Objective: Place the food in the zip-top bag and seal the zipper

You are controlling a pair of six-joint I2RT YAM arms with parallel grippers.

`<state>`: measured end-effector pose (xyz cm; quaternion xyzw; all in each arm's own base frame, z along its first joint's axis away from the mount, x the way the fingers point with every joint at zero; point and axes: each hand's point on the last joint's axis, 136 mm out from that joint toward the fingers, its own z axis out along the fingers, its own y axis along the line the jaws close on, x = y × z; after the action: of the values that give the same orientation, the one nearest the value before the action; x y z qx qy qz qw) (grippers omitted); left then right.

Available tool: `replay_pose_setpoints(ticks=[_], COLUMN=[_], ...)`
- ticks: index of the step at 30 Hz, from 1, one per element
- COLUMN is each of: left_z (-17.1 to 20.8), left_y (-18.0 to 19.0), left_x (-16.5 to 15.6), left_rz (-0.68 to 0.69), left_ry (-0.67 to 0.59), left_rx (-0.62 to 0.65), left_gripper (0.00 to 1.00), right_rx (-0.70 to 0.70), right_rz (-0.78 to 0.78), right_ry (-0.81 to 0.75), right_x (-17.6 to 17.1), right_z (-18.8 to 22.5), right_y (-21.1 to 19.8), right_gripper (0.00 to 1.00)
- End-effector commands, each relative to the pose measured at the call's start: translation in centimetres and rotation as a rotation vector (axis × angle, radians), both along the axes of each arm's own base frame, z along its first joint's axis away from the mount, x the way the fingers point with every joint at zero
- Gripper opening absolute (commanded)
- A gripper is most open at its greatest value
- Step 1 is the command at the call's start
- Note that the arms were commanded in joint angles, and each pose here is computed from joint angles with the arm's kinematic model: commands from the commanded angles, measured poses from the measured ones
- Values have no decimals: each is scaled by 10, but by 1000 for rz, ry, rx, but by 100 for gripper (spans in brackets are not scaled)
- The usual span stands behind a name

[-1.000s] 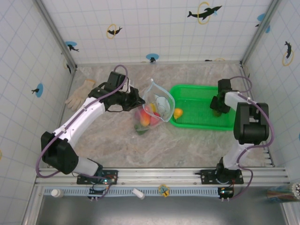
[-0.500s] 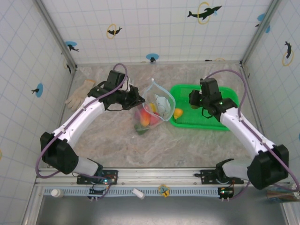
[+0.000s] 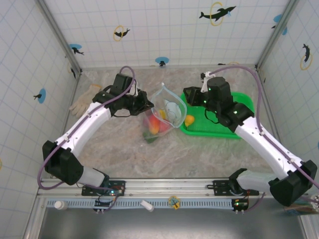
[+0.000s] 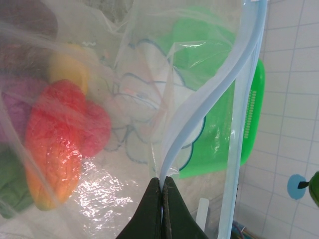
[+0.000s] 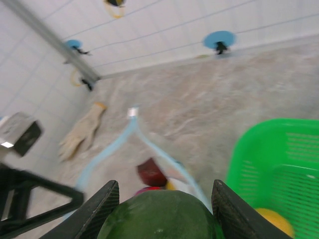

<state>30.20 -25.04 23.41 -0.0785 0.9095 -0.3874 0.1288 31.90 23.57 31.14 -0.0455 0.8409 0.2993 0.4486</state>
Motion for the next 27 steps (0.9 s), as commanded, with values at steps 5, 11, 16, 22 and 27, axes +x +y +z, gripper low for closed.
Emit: replay_pose_setpoints(ticks=[5, 11, 16, 22, 27], left_z=[43, 48, 48, 54, 54], left_y=[-4, -5, -5, -7, -6], left_x=[-2, -2, -3, -2, -2], left_rz=[4, -4, -12, -17, -20], left_ry=[-58, -65, -67, -80, -84], left_rx=[-63, -66, -71, -81, -78], left_gripper=[0, 0, 0, 0, 0], right_rx=[-42, -95, -122, -189, -207], right_rz=[215, 307, 264, 194, 177], right_ry=[-29, 74, 148, 233, 266], right_x=[-12, -22, -12, 11, 23], right_z=[-11, -66, -89, -114, -127], right_y=[76, 102, 116, 129, 140], right_gripper=[46, 48, 48, 47, 50])
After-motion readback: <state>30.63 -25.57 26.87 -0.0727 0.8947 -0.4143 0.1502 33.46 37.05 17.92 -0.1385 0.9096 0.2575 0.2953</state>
